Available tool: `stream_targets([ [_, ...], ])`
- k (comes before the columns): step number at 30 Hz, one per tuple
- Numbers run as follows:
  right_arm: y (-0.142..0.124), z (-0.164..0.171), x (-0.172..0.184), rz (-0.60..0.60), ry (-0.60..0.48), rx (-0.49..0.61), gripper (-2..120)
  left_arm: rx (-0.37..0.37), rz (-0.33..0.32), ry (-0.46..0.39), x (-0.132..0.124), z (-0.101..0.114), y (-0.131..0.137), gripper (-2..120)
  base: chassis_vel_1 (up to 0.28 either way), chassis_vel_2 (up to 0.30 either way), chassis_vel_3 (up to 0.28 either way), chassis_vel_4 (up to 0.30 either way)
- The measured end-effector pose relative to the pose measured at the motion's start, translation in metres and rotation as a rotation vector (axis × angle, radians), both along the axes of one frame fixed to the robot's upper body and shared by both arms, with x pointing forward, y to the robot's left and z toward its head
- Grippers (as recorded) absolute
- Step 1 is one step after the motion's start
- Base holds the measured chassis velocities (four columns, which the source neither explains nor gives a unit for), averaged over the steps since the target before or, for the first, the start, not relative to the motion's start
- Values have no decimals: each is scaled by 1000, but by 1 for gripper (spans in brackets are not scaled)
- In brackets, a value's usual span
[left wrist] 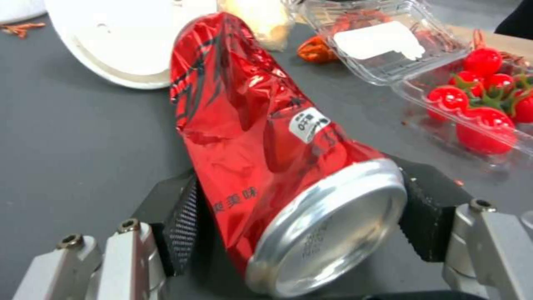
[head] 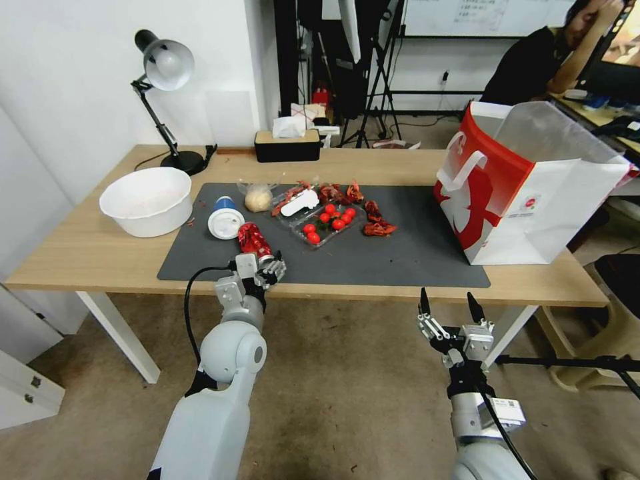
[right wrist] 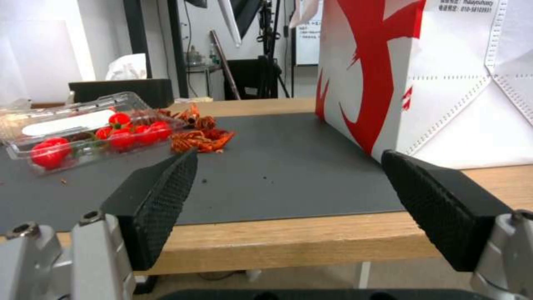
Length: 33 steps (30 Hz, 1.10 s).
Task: Pick up the trash from the table and place it into the takeout bag.
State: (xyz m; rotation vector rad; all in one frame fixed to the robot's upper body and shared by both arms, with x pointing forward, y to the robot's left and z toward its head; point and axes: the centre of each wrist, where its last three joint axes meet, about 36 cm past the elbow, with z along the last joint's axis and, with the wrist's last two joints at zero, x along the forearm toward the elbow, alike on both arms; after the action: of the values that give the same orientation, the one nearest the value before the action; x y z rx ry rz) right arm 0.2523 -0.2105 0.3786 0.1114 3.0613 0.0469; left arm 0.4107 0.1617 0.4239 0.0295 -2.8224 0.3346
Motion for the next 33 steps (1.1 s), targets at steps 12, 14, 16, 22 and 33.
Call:
stream_targets([
  [12, 0, -1, 0, -1, 1, 0, 84, 10, 8, -3, 0, -1, 6, 70, 0, 0, 0, 0],
  [14, 1, -1, 0, -1, 0, -1, 84, 13, 13, -4, -1, 0, 8, 63, 0, 0, 0, 0],
  [16, 1, -1, 1, 0, 0, 0, 84, 14, 14, -5, -1, 0, 9, 61, 0, 0, 0, 0],
  [22, 6, -3, 1, 2, 0, 1, 82, 25, 19, -5, -3, -1, 16, 45, 0, 0, 0, 0],
  [33, 6, -3, 2, 0, -1, 1, 81, 28, -24, -47, -7, -3, 19, 45, 0, 0, 0, 0],
])
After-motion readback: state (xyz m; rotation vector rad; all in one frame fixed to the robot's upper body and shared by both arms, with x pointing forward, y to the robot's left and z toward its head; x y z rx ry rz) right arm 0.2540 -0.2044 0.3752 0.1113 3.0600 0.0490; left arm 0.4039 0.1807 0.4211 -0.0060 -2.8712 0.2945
